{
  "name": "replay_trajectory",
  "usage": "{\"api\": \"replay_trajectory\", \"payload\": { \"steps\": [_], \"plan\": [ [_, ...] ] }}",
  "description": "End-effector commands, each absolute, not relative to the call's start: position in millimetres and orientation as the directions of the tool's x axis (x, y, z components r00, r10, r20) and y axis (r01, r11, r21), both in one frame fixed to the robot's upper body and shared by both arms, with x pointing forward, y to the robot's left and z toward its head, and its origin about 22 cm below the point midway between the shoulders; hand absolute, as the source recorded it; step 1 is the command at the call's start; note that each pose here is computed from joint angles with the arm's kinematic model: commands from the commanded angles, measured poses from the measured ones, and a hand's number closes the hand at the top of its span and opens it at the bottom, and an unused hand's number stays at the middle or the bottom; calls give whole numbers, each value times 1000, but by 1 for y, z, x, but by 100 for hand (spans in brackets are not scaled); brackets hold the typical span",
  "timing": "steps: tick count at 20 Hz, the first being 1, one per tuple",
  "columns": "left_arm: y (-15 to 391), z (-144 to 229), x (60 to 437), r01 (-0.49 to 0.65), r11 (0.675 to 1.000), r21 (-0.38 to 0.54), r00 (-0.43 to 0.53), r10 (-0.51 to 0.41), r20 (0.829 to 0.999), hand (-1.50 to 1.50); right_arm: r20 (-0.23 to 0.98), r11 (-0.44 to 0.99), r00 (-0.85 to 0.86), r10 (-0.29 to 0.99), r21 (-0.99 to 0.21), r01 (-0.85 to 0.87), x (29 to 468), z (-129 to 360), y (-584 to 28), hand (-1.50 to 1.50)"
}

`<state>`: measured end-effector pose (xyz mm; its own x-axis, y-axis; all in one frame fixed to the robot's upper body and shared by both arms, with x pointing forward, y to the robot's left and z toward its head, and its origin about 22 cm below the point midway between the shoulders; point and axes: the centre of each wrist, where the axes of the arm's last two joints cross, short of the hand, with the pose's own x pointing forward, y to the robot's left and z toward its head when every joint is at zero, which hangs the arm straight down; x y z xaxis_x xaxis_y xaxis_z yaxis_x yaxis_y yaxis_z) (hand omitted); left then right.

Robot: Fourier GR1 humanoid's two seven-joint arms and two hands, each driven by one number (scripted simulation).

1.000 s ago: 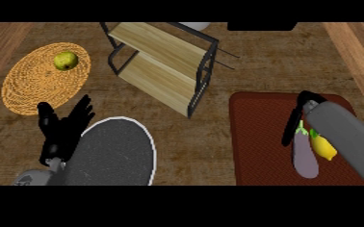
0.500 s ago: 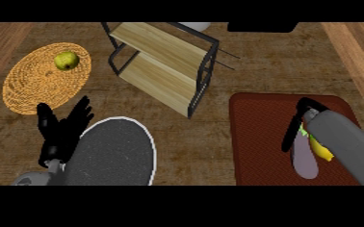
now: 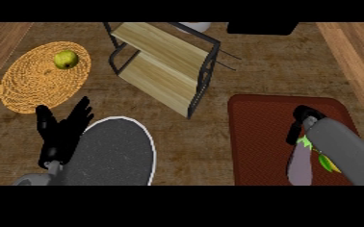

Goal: Pick the eggplant from the tray and place it in the tiered shelf

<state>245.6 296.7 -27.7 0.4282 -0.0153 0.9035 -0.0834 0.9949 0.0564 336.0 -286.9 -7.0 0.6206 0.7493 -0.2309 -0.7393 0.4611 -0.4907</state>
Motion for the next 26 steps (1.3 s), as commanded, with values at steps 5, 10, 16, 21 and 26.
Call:
{"api": "replay_trajectory", "payload": {
  "steps": [5, 10, 16, 21, 26],
  "plan": [
    [293, -22, 254, -92, 995, 35, 450, 10, 893, 0, -182, 492, 612, 770, -442, -750, 324, -13, -258, 150],
    [283, -27, 252, -18, 998, 55, 450, -41, 892, 0, 305, 552, 491, 816, -662, -506, 346, 63, -82, 150],
    [279, -28, 257, 10, 998, 64, 456, -62, 888, 0, 528, 594, 295, 797, -774, -221, 329, 122, 16, 150],
    [280, -28, 258, 8, 998, 66, 478, -62, 876, 0, 567, 572, 197, 800, -820, 35, 325, 170, 53, 150],
    [273, -24, 265, 8, 998, 67, 466, -63, 883, 0, 569, 530, 194, 799, -819, 220, 330, 214, 70, 150]
  ]
}}
